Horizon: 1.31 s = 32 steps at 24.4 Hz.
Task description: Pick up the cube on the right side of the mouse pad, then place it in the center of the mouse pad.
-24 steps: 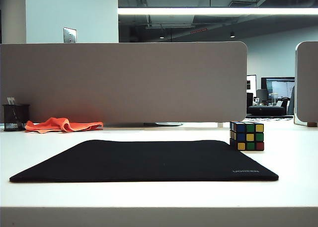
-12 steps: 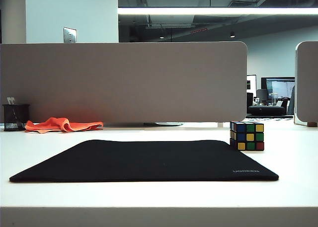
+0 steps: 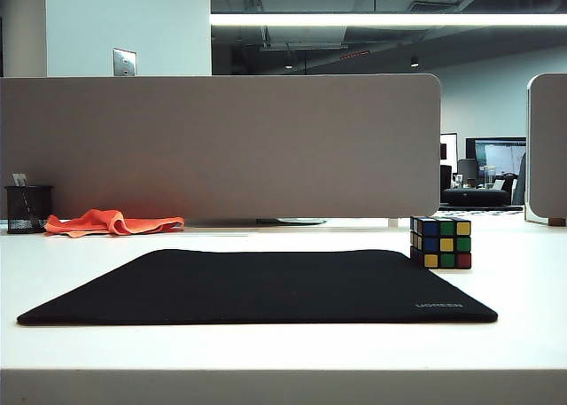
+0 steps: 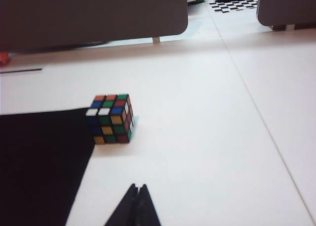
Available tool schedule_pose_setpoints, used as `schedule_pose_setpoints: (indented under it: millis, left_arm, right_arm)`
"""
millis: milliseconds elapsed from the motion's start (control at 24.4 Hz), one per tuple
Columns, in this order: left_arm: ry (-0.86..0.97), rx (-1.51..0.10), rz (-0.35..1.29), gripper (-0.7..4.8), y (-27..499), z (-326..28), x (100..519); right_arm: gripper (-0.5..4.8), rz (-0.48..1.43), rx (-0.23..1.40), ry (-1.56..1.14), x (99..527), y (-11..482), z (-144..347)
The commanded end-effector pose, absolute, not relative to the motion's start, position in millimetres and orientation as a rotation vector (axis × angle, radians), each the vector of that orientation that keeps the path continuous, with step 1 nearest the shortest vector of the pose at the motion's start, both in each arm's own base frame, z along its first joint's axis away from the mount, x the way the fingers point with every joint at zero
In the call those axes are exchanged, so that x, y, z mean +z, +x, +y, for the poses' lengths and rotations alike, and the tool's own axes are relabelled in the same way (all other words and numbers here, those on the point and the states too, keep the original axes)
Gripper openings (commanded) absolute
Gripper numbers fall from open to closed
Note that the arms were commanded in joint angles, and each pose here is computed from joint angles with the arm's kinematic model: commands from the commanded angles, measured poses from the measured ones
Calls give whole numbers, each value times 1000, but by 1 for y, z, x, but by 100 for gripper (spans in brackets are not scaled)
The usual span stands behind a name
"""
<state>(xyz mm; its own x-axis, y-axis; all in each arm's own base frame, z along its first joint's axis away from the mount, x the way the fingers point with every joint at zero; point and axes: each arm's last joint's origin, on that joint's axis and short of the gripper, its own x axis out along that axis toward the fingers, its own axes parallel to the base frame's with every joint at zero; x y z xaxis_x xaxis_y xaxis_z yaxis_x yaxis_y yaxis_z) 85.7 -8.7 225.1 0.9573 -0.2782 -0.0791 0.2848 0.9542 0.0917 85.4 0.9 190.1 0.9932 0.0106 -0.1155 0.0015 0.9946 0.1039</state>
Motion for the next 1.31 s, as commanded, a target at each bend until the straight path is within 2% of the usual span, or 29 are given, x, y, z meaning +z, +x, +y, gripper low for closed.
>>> schedule_pose_setpoints:
  millis: [41,287,573,696,942,1024,1065,1229,1310]
  left_arm:
    - [109,-344,85,-6,91,-13,248]
    - [98,-384,193,-6,110,-17,286]
    - [65,-514,278,-6,120,-21,297]
    - [27,-604,251,-6,119,-23,302]
    - [-14,-598,238,1,123,-24,304]
    - [-15,-598,240,43,124,-24,304]
    - [-15,-598,240,110,124,-24,304]
    - [-19,-594,260,127,125,-24,304]
    - [-22,-594,275,155,127,-24,307]
  right_arm:
    - [-4,51,9,141,207,81,1]
    - [-4,42,9,175,232,69,1]
    - [-5,70,7,179,249,62,1]
    - [-5,185,12,180,269,66,1]
    - [-5,269,122,192,304,90,5]
    - [-5,303,161,177,312,101,7]
    - [-5,329,200,148,318,112,9]
    - [-4,513,247,156,332,158,17]
    - [5,587,261,149,335,176,22]
